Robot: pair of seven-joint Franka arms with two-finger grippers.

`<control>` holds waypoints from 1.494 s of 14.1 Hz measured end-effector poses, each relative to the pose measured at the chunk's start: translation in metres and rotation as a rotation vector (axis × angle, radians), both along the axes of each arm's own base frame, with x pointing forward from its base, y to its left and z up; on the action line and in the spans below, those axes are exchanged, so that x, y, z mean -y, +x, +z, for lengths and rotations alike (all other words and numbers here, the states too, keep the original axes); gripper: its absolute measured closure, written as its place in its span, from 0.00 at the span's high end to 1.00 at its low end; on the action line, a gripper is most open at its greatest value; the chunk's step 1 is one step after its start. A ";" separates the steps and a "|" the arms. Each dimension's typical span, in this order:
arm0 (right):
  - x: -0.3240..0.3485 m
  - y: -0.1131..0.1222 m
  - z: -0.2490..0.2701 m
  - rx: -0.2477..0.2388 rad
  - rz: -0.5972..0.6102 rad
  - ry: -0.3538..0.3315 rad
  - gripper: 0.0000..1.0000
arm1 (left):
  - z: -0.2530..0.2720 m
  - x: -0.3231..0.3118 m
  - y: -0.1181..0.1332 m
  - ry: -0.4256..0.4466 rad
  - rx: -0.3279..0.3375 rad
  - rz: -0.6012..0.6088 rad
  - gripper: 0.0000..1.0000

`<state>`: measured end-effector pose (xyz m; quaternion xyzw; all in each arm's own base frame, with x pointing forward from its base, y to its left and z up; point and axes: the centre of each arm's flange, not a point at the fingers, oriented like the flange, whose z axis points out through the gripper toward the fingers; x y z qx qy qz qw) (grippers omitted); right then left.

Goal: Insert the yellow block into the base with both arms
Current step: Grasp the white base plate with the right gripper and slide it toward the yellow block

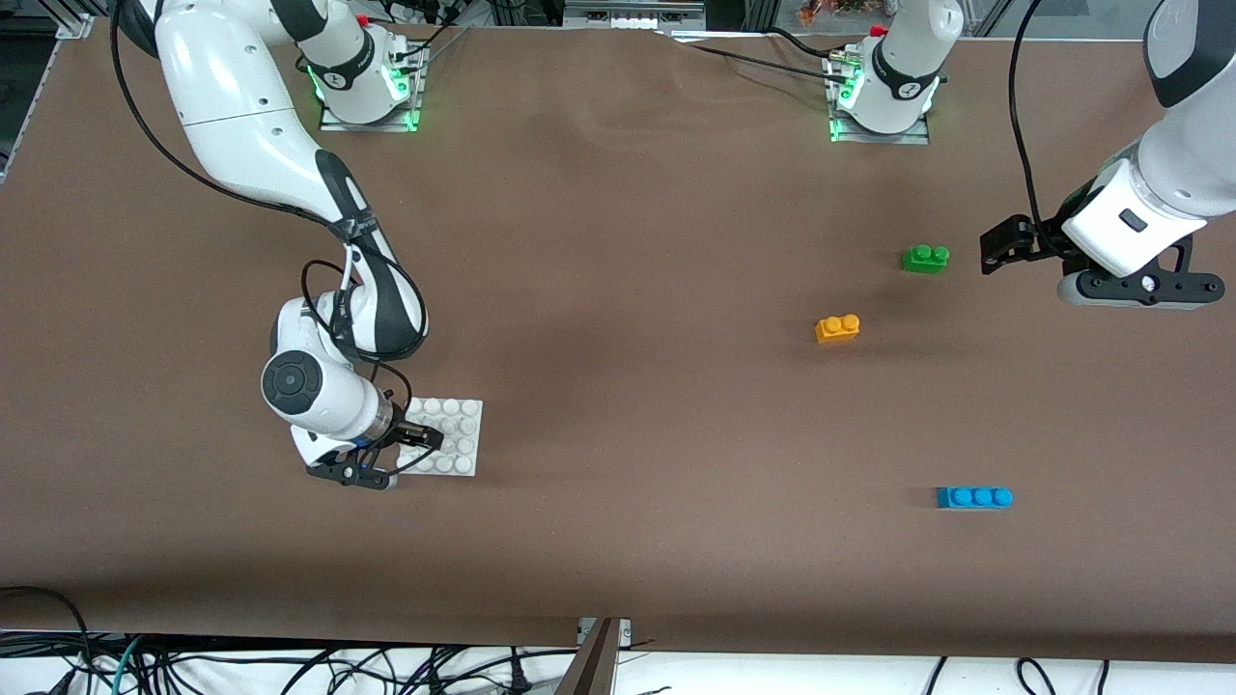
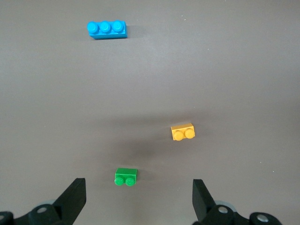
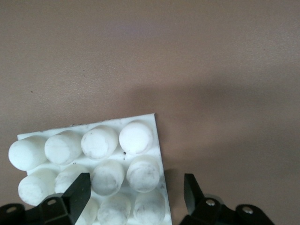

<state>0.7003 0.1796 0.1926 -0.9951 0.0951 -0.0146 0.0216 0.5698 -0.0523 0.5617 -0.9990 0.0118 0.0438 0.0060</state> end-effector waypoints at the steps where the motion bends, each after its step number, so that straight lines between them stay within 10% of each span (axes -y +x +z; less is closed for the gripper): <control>1: -0.001 0.000 -0.001 0.003 0.001 0.001 0.85 | 0.000 0.000 0.000 0.000 0.000 0.000 1.00; 8: -0.012 -0.003 -0.005 0.022 0.012 0.010 0.68 | 0.000 -0.003 0.000 0.000 -0.003 0.006 1.00; 21: -0.133 -0.039 -0.009 0.091 -0.083 0.057 0.68 | 0.000 -0.005 0.000 0.000 -0.003 0.008 1.00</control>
